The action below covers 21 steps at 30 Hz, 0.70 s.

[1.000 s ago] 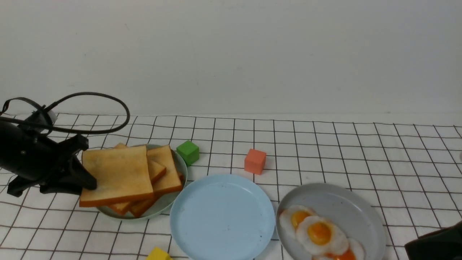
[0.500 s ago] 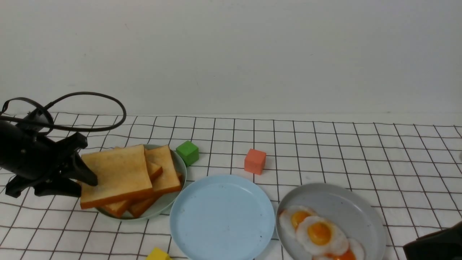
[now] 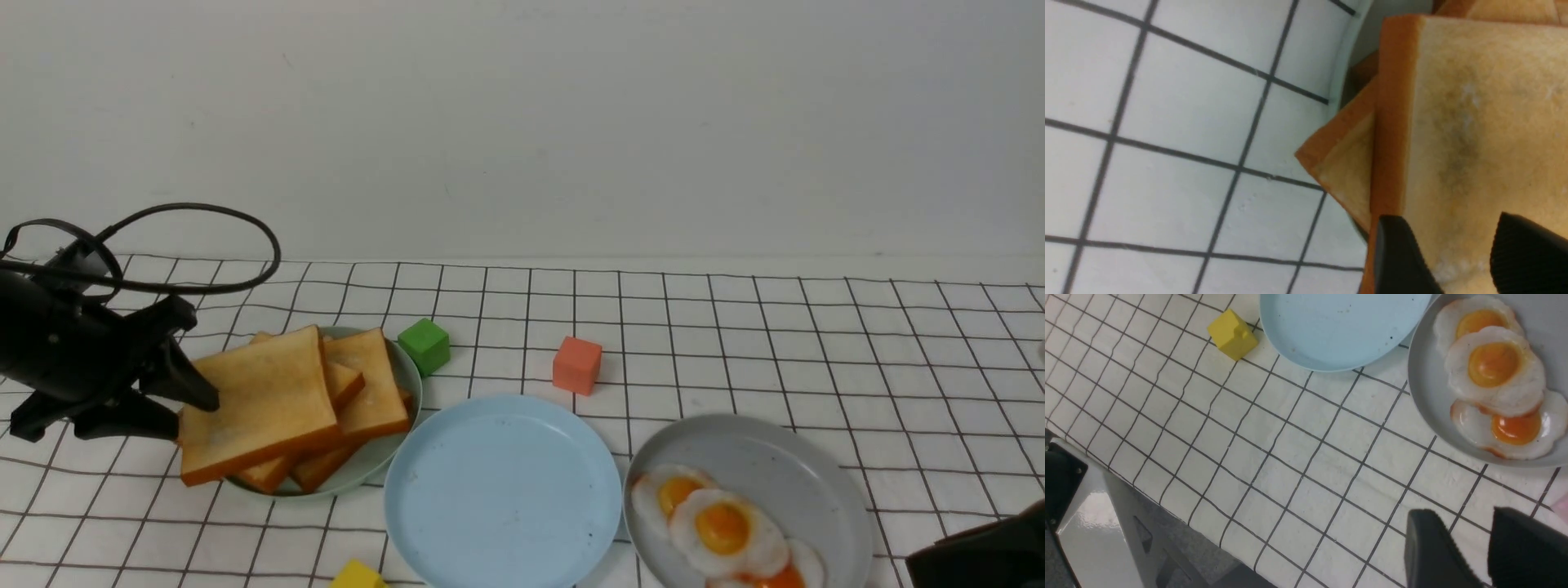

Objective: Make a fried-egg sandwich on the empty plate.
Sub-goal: Use the left arm to grab a slice of bread

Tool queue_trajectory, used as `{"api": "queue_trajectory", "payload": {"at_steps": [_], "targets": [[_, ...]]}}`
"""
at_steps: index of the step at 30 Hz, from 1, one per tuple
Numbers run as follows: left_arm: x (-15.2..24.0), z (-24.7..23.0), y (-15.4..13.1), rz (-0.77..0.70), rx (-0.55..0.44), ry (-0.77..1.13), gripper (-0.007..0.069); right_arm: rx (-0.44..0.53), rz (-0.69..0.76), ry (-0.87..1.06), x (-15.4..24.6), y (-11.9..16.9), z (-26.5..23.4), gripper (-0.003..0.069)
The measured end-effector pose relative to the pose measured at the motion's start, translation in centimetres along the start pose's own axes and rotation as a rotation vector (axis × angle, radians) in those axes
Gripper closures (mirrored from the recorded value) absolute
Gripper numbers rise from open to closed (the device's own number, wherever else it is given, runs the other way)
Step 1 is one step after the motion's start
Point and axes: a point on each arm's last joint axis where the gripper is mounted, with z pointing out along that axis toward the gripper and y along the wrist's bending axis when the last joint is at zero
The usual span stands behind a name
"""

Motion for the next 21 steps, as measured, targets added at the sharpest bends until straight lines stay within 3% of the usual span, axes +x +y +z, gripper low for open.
{"api": "queue_trajectory", "payload": {"at_steps": [15, 21], "targets": [[-0.5, 2.3, 0.9, -0.048, 0.023, 0.020, 0.0300, -0.010, 0.004, 0.012, 0.1, 0.1, 0.0, 0.0418], [-0.4, 2.3, 0.7, -0.010, 0.043, 0.033, 0.0425, -0.016, 0.007, 0.014, 0.1, 0.1, 0.0, 0.0418]]}}
